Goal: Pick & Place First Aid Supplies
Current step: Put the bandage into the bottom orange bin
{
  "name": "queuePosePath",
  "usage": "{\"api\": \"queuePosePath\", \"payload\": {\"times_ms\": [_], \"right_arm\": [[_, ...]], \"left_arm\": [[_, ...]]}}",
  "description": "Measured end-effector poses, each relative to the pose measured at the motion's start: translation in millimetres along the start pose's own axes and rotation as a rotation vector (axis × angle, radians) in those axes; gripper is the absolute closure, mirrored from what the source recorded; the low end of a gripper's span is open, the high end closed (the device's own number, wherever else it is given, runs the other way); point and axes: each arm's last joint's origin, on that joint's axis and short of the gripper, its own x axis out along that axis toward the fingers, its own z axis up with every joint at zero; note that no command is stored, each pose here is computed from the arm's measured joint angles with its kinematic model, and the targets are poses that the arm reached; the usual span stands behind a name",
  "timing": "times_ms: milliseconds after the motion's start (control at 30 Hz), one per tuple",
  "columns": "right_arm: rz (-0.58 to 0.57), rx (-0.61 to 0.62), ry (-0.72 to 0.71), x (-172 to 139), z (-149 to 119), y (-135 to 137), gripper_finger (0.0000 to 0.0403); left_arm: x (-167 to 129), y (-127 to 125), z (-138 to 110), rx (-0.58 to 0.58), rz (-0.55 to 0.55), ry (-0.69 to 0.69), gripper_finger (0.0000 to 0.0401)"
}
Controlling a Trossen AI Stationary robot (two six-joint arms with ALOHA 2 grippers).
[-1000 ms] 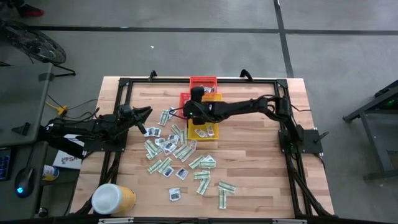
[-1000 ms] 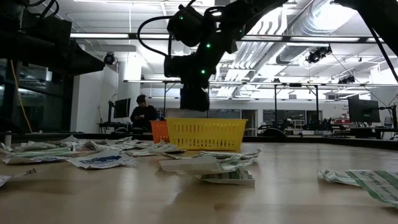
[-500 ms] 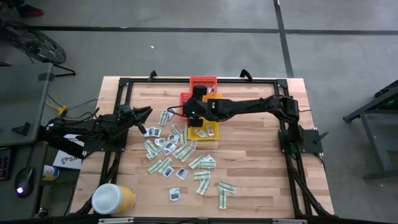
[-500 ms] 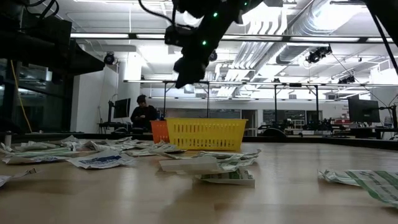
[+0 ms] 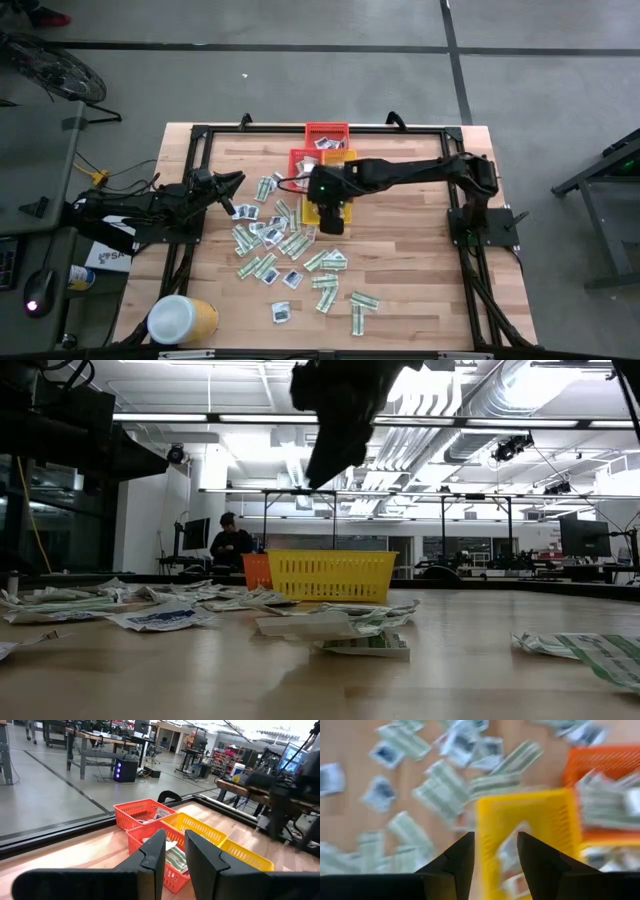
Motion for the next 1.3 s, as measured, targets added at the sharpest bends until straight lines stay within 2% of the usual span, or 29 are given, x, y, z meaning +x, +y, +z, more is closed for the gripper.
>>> {"api": "queuePosePath", "payload": {"times_ms": [167, 433, 600, 833, 1067, 1167, 1300], "right_arm": [[0.055, 0.035, 0.005, -18, -25, 22, 0.0261], [0.084, 0.052, 0.039, -35, -89, 55, 0.0261], [0.128, -0.006, 0.082, -33, -120, 76, 0.0261], [0.315, -0.032, 0.149, -25, -137, 107, 0.0261], [0.555, 0.064, 0.231, 2, -138, 130, 0.026], [0.593, 0.087, 0.247, 17, -140, 141, 0.026], [0.584, 0.128, 0.253, 34, -145, 153, 0.026]], "left_arm": [[0, 0, 0, 0.0, 0.0, 0.0, 0.0328], [0, 0, 0, 0.0, 0.0, 0.0, 0.0328], [0, 0, 0, 0.0, 0.001, 0.0, 0.0328], [0, 0, 0, 0.0, 0.0, 0.0, 0.0328], [0, 0, 0, 0.0, 0.0, 0.0, 0.0328], [0, 0, 0, 0.0, 0.0, 0.0, 0.0328], [0, 0, 0, 0.0, 0.0, 0.0, 0.0328]]}}
